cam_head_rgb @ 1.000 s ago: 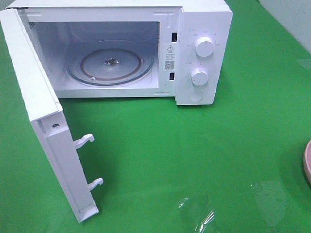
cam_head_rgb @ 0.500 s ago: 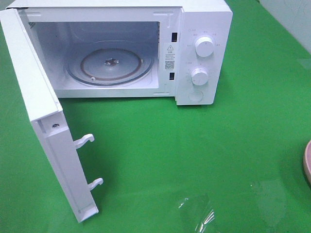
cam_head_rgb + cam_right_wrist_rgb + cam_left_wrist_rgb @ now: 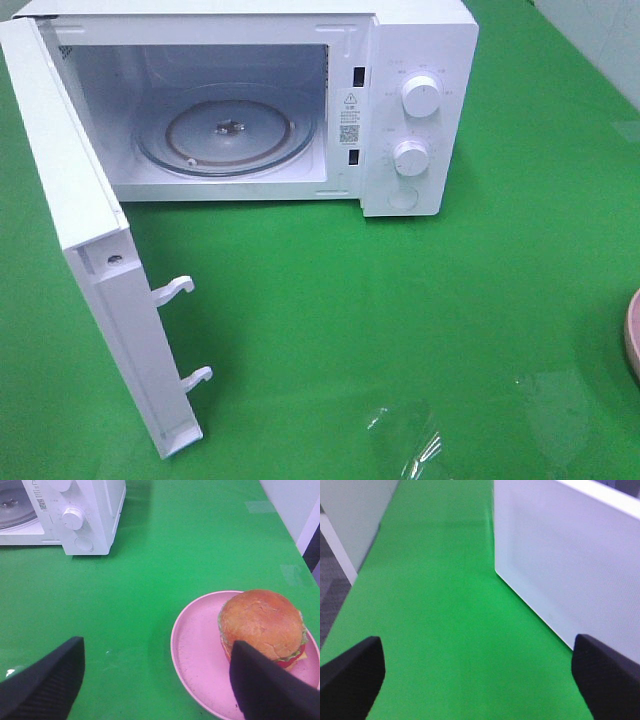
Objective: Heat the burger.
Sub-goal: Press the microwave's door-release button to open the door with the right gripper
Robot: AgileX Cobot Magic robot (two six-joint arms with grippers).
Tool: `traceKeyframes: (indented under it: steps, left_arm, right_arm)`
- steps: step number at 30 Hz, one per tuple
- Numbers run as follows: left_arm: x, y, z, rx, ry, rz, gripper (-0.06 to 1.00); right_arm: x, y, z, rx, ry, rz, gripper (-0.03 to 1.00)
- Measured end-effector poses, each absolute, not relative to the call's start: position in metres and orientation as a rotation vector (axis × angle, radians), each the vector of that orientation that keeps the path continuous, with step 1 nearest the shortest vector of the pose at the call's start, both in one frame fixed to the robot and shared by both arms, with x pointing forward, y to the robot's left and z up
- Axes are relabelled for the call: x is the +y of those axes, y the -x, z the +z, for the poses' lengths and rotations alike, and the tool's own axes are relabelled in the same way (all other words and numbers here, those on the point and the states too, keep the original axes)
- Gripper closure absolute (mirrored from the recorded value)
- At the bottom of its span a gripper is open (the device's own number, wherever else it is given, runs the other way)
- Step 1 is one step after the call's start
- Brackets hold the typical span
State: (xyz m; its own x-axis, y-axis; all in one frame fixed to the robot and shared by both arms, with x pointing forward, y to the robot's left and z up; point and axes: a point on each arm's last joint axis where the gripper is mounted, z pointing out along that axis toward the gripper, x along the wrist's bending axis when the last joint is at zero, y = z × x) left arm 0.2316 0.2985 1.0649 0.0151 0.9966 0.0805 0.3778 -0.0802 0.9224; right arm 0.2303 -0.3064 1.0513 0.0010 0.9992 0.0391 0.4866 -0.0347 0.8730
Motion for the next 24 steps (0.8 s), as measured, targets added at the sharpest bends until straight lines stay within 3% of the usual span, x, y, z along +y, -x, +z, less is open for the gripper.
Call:
traceKeyframes:
  steps: [3, 4, 6, 7, 8, 9, 10, 11, 12, 13, 14, 16, 22, 24]
  left_arm:
    - [0.300, -0.232, 1.071, 1.423, -1.514, 1.112, 0.09]
    - [0.301, -0.232, 1.075, 1.404, -1.491, 1.150, 0.20]
    - [0.301, -0.233, 1.076, 1.400, -1.488, 1.153, 0.25]
    - [0.301, -0.238, 1.079, 1.393, -1.481, 1.160, 0.40]
    - [0.301, -0.238, 1.079, 1.393, -1.481, 1.160, 0.40]
    - [0.302, -0.245, 1.083, 1.384, -1.471, 1.169, 0.55]
    - [0.302, -0.245, 1.083, 1.384, -1.471, 1.169, 0.55]
    - [0.302, -0.253, 1.087, 1.375, -1.462, 1.176, 0.72]
    - [0.302, -0.258, 1.089, 1.373, -1.459, 1.179, 0.80]
    - [0.302, -0.258, 1.089, 1.373, -1.459, 1.179, 0.80]
    - [0.303, -0.266, 1.091, 1.371, -1.457, 1.180, 0.89]
    - [0.304, -0.279, 1.093, 1.371, -1.461, 1.187, 0.94]
    - [0.305, -0.305, 1.084, 1.368, -1.460, 1.190, 0.94]
    - [0.306, -0.324, 1.063, 1.347, -1.432, 1.201, 0.94]
  right_arm:
    - [-0.306, -0.230, 1.051, 1.563, -1.601, 0.960, 0.20]
    - [-0.306, -0.230, 1.051, 1.563, -1.601, 0.960, 0.20]
    - [-0.306, -0.230, 1.051, 1.563, -1.601, 0.960, 0.20]
    - [-0.306, -0.230, 1.051, 1.563, -1.601, 0.960, 0.20]
    - [-0.306, -0.230, 1.051, 1.563, -1.601, 0.960, 0.20]
    - [-0.306, -0.230, 1.051, 1.563, -1.601, 0.960, 0.20]
    - [-0.306, -0.230, 1.051, 1.563, -1.601, 0.960, 0.20]
    - [-0.306, -0.230, 1.051, 1.563, -1.601, 0.961, 0.20]
    - [-0.306, -0.230, 1.051, 1.563, -1.601, 0.961, 0.20]
    - [-0.306, -0.230, 1.051, 1.563, -1.601, 0.961, 0.20]
    - [-0.306, -0.230, 1.051, 1.563, -1.601, 0.961, 0.20]
    - [-0.306, -0.230, 1.051, 1.563, -1.601, 0.961, 0.20]
    - [-0.306, -0.230, 1.051, 1.563, -1.601, 0.961, 0.20]
    - [-0.306, -0.230, 1.051, 1.563, -1.601, 0.961, 0.20]
